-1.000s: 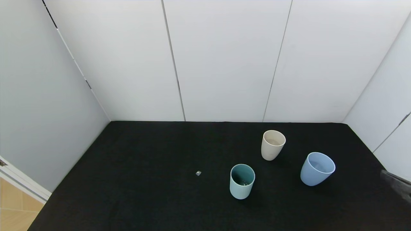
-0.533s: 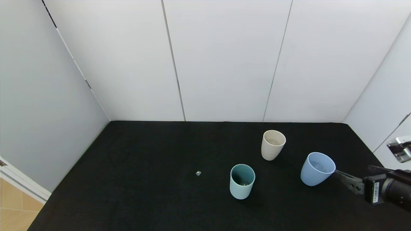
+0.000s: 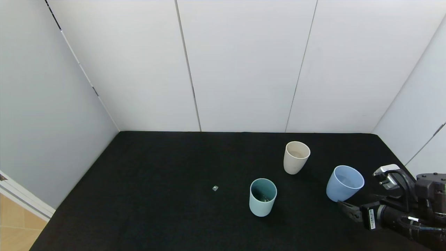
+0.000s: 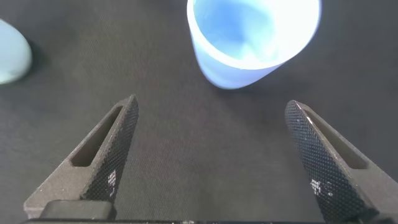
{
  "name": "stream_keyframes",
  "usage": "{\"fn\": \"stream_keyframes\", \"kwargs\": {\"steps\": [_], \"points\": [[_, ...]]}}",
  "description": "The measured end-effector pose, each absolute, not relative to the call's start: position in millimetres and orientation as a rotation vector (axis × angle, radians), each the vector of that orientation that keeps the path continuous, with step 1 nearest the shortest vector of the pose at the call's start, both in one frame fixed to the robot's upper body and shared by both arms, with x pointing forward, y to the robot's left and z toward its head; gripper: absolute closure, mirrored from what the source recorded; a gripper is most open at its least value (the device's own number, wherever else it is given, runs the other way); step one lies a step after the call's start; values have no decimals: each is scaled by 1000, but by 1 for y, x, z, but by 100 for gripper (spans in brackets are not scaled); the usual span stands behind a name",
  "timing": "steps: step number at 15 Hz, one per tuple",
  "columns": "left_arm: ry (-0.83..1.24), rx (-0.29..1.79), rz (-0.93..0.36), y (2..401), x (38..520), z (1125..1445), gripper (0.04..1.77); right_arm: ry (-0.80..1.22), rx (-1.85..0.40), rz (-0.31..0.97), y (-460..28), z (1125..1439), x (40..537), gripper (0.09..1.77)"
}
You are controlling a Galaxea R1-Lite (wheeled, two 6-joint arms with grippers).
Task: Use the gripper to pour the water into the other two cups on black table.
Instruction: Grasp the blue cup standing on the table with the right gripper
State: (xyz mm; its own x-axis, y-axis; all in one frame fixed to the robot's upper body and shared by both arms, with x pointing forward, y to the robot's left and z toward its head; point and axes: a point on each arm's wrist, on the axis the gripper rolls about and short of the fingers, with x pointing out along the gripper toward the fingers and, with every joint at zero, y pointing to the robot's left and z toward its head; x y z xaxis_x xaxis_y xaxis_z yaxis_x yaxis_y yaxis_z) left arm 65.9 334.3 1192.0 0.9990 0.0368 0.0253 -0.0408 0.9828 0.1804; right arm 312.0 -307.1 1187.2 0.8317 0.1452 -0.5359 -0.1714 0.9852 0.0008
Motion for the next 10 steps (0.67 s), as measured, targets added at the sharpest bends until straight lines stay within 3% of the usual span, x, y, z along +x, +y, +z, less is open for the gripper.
{"fn": "stream_keyframes", "kwargs": {"steps": [10], "points": [[-22,182,39,334,66,1192,9,539,-78,150,-295,1150,352,15]]}}
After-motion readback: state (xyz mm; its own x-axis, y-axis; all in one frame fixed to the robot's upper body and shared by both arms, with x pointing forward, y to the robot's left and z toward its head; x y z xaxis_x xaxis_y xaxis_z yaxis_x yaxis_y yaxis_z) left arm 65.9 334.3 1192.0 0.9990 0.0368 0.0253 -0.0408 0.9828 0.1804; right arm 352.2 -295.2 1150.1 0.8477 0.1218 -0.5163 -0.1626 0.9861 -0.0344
